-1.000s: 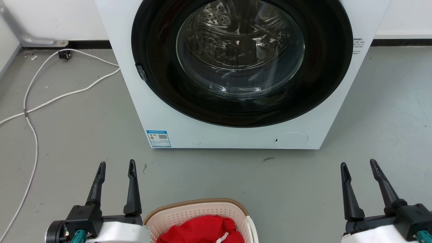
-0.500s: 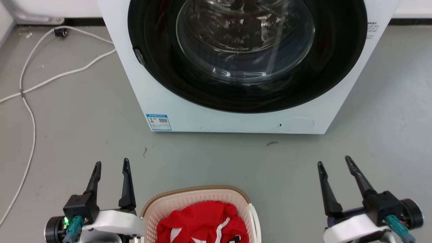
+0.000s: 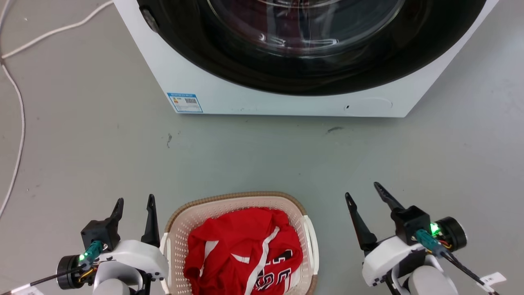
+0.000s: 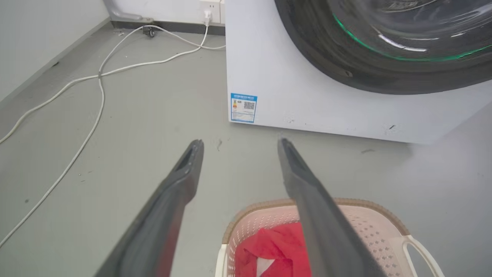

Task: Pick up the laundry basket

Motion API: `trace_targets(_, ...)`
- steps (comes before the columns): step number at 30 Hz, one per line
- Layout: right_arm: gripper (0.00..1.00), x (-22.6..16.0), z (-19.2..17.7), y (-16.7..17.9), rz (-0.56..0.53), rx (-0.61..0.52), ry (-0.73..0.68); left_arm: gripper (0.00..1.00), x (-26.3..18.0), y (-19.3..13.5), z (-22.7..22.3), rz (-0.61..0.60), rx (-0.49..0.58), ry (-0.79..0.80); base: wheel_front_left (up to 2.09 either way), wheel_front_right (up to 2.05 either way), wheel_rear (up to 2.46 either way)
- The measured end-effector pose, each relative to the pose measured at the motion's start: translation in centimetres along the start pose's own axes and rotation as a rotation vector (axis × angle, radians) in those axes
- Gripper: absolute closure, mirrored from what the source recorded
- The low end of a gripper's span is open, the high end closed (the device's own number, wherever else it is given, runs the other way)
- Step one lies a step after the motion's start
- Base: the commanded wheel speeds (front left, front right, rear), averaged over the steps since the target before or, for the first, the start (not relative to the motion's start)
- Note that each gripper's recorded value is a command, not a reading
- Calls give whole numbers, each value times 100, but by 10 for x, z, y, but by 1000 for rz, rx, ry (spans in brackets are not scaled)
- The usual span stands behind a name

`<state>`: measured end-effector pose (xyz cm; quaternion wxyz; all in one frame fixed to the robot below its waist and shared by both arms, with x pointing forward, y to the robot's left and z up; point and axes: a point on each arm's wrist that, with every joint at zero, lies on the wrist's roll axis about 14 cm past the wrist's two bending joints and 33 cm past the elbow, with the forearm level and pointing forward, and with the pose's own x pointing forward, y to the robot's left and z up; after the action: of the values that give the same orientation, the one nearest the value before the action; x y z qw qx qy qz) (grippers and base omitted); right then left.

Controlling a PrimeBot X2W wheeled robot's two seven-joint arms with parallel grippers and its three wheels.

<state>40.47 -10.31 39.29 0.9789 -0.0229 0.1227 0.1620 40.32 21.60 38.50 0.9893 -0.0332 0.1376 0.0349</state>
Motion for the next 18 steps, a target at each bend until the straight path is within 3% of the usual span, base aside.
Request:
trace_targets(1, 0, 7, -20, 6, 28, 7, 63, 0, 4, 4, -22, 4, 2, 71, 0, 0, 0)
trace_targets(18, 0, 50, -113, 36, 194, -5, 348, 0, 24, 20, -120, 37, 7, 393, 0, 0, 0)
